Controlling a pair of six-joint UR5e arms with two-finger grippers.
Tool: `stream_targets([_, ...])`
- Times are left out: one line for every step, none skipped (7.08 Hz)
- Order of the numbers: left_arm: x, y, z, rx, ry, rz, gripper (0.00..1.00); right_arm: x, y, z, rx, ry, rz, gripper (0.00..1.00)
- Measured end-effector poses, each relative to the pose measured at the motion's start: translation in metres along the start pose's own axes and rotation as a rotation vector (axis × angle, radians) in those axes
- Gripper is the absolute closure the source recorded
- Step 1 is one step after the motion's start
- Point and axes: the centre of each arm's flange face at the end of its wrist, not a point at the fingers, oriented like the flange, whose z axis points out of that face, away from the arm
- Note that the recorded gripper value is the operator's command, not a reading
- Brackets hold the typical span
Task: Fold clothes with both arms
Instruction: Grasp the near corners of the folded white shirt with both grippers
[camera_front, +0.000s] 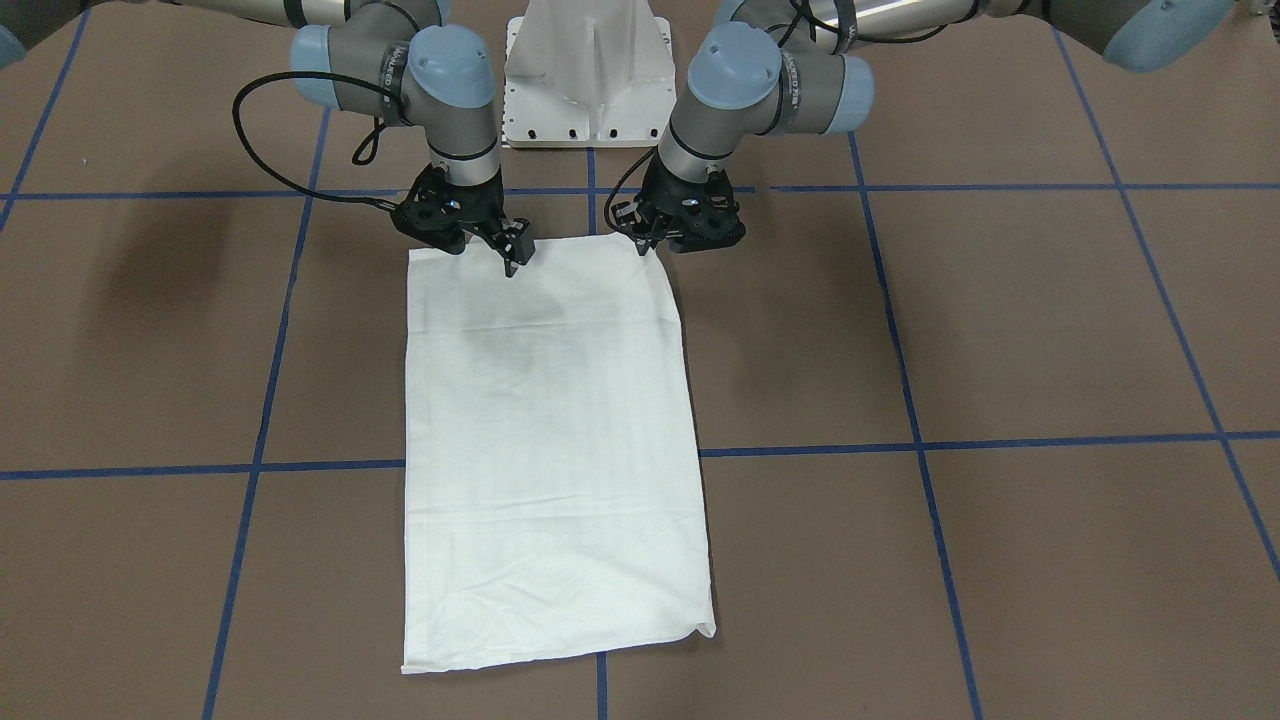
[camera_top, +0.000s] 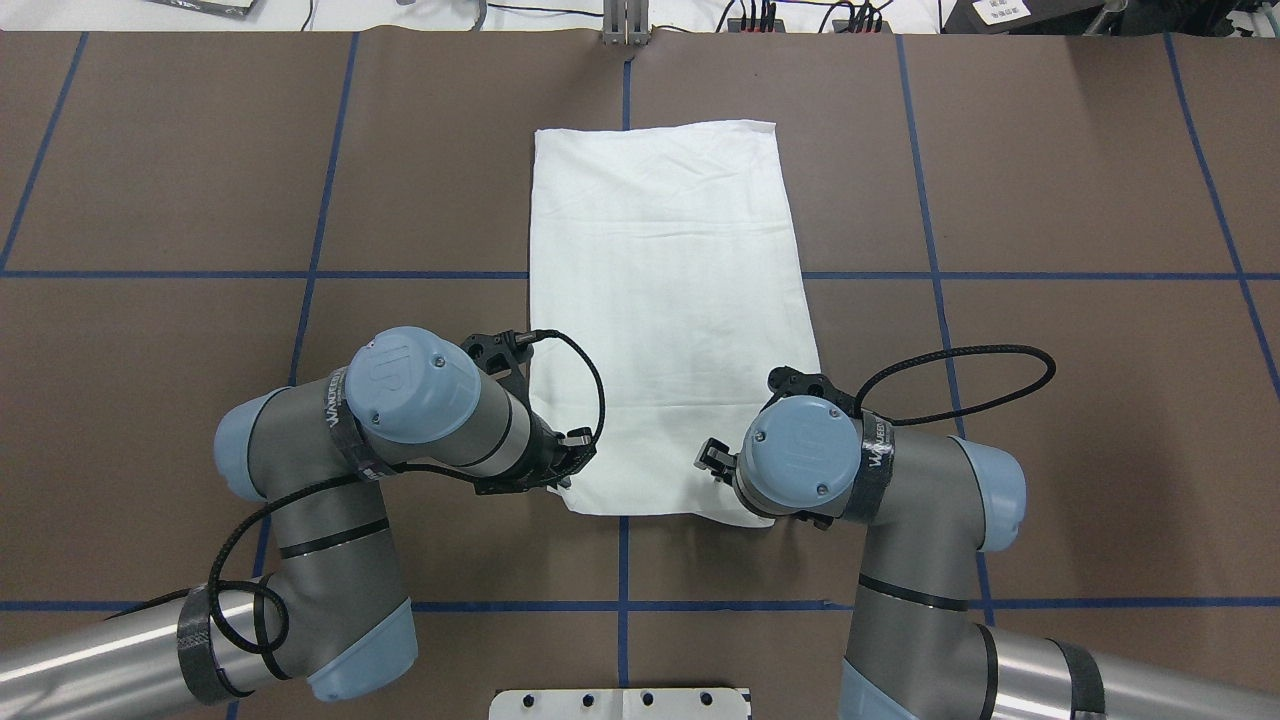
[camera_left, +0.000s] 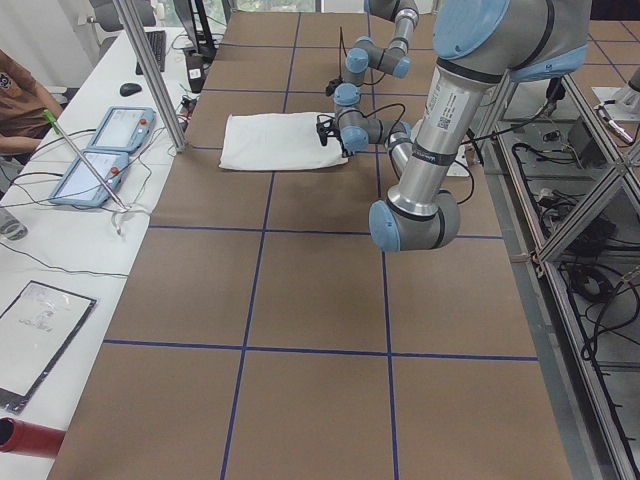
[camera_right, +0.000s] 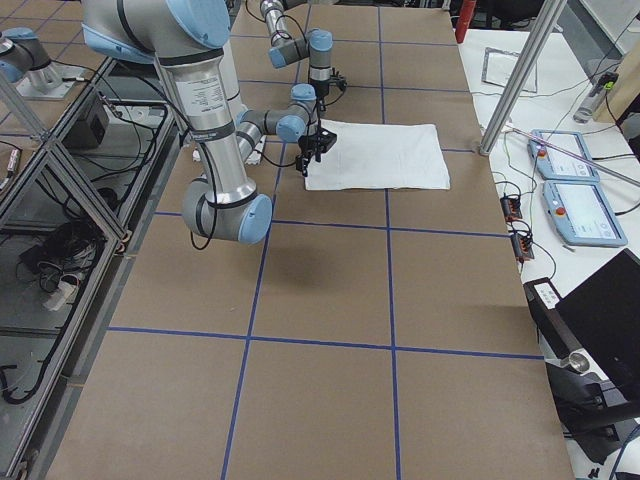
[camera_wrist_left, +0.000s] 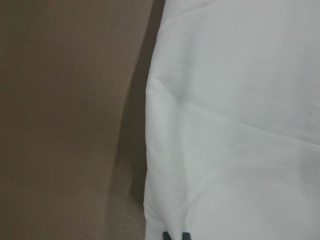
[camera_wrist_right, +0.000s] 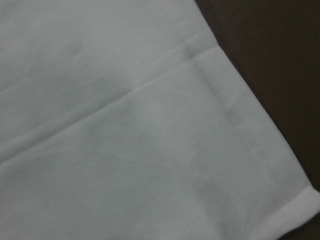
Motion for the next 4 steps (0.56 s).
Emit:
stream_targets([-0.0002, -0.0002, 0.0005, 0.0, 0.0, 0.0, 1.0, 0.0008, 0.0008, 0.0003, -0.001, 0.002, 0.001, 0.0])
stream_targets([-0.0004, -0.0004, 0.001, 0.0, -0.001, 0.001, 1.0, 0.0015, 0.0031, 0.0011, -0.003, 0.005, 0.006, 0.0])
stream_targets([-0.0006, -0.0006, 0.0014, 0.0, -0.002, 0.003, 1.0, 0.0024, 0.0069, 0.0016, -0.007, 0.006, 0.01, 0.0])
stream_targets([-0.0008, -0.0007, 0.0018, 0.0, -0.002, 0.004, 1.0, 0.003, 0.0103, 0.0009, -0.011, 0.006, 0.015, 0.0])
